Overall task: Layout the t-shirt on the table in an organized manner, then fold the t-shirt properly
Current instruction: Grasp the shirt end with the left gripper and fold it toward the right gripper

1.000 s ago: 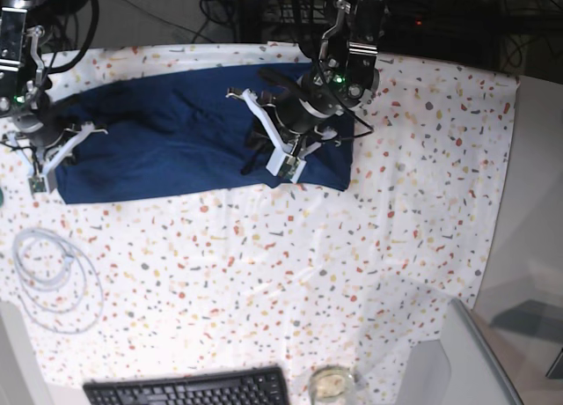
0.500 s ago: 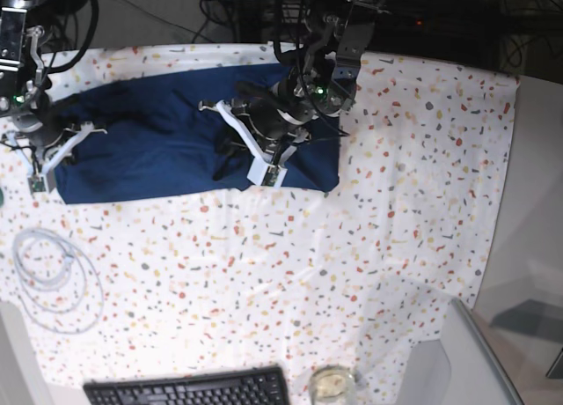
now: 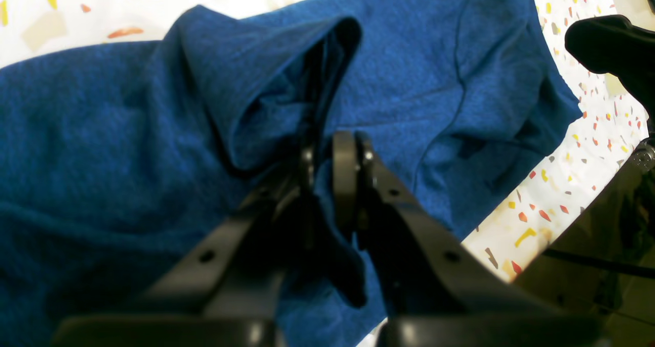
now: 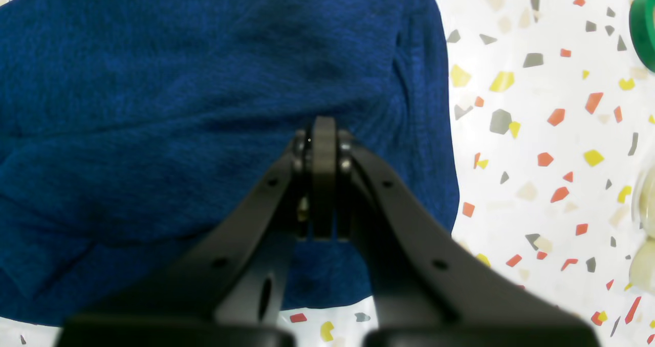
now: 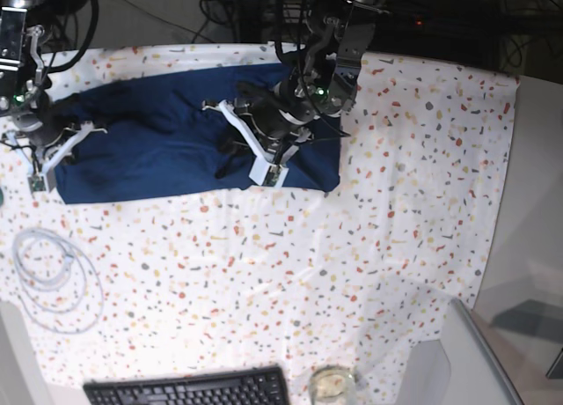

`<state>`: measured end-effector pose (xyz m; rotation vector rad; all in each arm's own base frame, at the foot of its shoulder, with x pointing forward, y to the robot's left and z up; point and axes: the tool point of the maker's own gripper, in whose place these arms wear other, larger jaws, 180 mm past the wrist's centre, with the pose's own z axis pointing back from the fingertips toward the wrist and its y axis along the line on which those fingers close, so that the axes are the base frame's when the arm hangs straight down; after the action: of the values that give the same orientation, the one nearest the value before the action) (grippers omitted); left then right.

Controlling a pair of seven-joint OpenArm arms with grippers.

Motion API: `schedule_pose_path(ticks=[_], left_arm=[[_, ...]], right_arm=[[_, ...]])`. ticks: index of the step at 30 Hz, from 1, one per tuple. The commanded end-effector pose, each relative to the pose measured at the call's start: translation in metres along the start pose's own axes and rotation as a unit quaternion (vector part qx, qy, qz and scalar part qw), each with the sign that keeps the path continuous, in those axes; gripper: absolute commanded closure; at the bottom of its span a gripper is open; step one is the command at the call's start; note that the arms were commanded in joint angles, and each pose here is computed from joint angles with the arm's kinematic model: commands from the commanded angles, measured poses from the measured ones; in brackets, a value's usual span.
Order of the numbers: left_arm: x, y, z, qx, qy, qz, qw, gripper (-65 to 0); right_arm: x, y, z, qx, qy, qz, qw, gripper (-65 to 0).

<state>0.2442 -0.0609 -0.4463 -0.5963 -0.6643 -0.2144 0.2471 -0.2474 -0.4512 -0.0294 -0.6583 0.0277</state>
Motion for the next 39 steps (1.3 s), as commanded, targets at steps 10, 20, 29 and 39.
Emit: schedule_pose_path(ticks=[10,20,29,39], left_arm=[[0.018,-0.007,-0.005,-0.012,-0.022,-0.004,1.000,0.0],[0.016,-0.009,-0.003,-0.013,-0.021,-0.003,1.000,0.0],[0.015,-0.024,-0.007,-0.031,-0.016,-0.019,0.999,-25.2],[0.015,-0.068,-0.015,-0.084,-0.002,-0.086,0.993,-37.5]], right_arm=[[0.015,-0.006,0.002,-0.004,-0.023,0.003,0.9997,0.0],[0.016,-0.005,0.002,-0.003,-0.024,0.004,0.9997,0.0],[0.016,-0.005,0.002,-0.003,-0.024,0.004,0.9997,0.0],[0.017,-0.004,0.003,-0.003,-0.025,0.005,0.9997,0.0]])
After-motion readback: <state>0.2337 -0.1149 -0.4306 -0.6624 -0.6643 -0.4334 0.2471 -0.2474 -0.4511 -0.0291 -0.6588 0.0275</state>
